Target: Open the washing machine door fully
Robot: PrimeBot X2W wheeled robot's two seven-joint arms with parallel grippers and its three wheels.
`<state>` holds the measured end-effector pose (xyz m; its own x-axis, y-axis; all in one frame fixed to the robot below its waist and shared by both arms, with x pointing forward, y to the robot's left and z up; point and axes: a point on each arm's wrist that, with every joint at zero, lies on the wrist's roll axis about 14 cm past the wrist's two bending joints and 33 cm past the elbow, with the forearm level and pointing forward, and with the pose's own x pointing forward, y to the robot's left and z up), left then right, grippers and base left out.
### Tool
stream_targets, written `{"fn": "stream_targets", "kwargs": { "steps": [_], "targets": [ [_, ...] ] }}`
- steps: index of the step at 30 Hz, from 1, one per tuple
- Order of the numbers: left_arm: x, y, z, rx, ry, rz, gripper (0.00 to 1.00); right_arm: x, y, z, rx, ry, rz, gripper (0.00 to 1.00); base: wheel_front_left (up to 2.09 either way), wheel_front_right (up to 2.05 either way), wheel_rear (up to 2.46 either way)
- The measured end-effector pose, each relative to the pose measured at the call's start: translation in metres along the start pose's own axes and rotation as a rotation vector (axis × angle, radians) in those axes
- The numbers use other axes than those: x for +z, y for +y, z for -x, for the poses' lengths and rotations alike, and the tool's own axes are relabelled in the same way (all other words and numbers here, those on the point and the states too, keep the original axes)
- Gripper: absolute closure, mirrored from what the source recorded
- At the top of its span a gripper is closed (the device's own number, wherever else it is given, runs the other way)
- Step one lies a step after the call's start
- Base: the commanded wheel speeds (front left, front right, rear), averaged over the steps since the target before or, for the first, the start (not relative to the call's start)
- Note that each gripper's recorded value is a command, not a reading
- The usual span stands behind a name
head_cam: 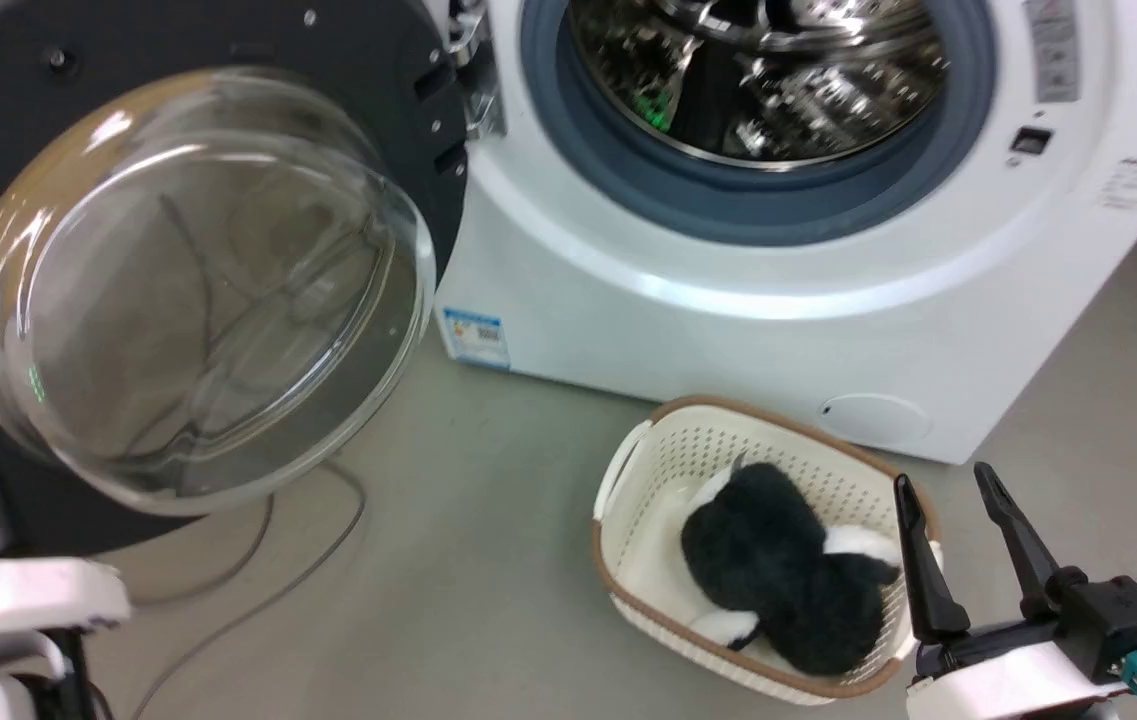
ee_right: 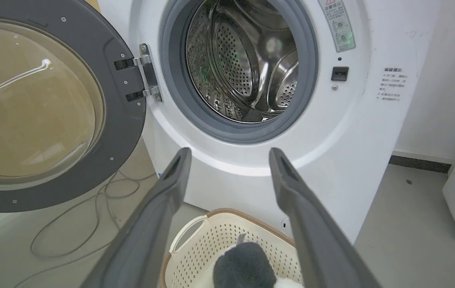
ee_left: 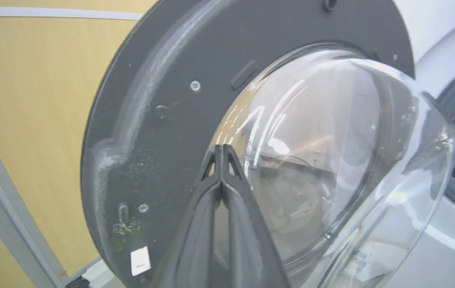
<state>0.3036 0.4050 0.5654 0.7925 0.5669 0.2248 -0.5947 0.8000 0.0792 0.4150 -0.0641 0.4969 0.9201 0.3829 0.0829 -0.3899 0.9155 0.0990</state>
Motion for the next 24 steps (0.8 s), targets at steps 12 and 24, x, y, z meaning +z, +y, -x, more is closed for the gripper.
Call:
{"fn": "stream_targets", "kwargs": {
  "steps": [12, 24],
  "targets": [
    [0.024, -0.073, 0.028, -0.213, -0.073, 0.093, 0.0, 0.041, -0.022, 0.029, -0.089, -0.101, 0.032, 0.0, 0.0, 0.0, 0.0],
    [0.019, -0.143, 0.055, -0.413, -0.034, 0.187, 0.0, 0.063, -0.049, 0.066, -0.202, -0.153, 0.061, 0.0, 0.0, 0.0, 0.0]
  ]
}}
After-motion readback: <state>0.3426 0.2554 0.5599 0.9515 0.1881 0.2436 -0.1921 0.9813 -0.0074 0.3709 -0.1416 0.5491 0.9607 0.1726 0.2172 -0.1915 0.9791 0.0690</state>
